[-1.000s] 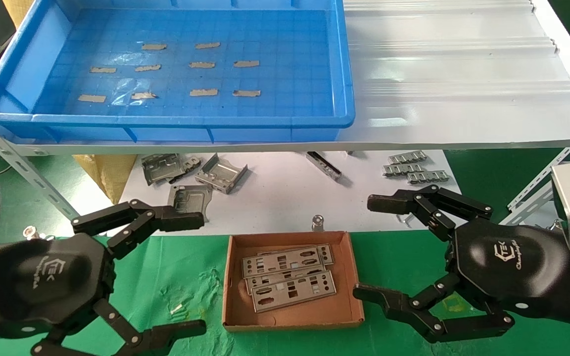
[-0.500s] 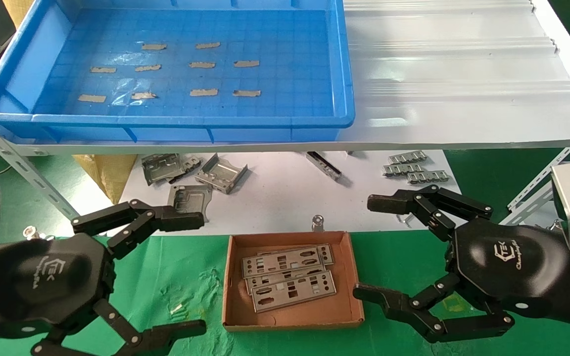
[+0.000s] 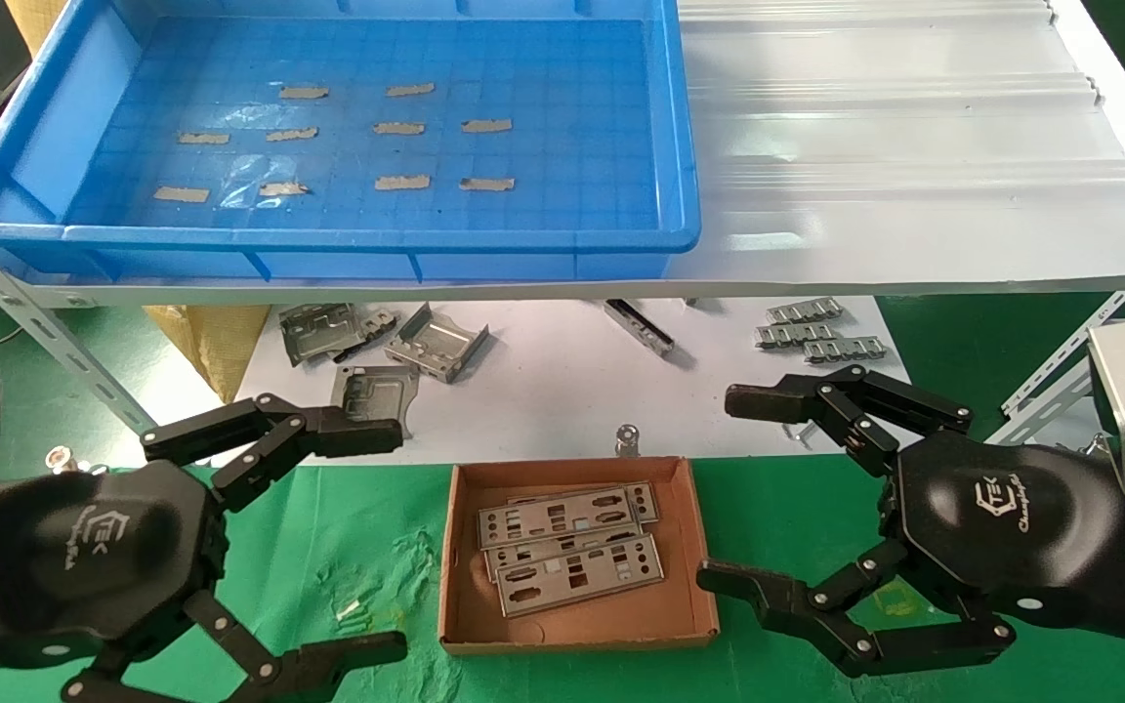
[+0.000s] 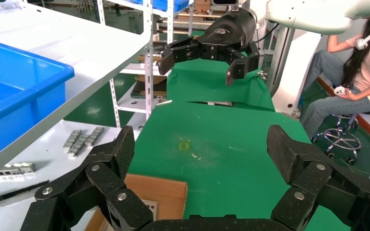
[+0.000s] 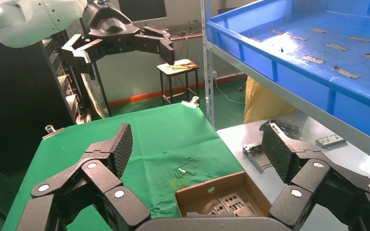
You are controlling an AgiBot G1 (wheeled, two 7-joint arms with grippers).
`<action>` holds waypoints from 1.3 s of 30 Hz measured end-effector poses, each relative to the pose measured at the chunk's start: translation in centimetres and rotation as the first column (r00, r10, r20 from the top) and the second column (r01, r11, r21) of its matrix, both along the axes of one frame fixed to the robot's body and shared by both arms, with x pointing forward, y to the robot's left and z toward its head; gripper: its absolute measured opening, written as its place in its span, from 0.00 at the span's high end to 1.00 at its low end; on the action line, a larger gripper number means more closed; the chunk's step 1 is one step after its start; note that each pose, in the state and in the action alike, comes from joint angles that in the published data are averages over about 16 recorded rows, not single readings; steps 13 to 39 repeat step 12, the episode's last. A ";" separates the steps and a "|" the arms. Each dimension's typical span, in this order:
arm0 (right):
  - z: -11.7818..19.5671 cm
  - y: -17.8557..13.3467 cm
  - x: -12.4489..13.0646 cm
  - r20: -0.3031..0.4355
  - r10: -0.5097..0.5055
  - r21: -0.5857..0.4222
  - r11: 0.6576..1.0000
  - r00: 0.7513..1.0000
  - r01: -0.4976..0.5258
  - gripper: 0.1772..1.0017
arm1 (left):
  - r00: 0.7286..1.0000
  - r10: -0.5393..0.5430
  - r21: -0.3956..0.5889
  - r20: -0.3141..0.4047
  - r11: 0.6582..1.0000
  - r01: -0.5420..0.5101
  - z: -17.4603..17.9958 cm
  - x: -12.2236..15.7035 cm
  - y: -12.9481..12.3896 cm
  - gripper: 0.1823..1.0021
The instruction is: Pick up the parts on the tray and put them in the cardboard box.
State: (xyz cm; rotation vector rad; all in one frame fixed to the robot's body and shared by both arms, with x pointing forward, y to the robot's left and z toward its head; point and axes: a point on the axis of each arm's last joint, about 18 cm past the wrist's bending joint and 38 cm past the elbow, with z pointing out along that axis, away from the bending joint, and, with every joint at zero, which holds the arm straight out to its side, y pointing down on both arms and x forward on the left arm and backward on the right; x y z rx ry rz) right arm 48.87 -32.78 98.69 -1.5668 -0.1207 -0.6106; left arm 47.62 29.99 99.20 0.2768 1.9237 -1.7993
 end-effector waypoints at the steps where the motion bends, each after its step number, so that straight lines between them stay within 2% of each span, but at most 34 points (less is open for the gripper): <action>1: 0.0 0.0 0.0 0.000 0.000 0.000 1.000 1.000 0.000 0.00 | 1.000 0.000 0.000 0.000 1.000 0.000 0.0 0.0 0.0 0.00; 39: 0.0 0.0 0.0 0.000 0.000 0.000 1.000 1.000 0.000 0.00 | 1.000 0.000 0.000 0.000 1.000 0.000 0.0 0.0 0.0 0.00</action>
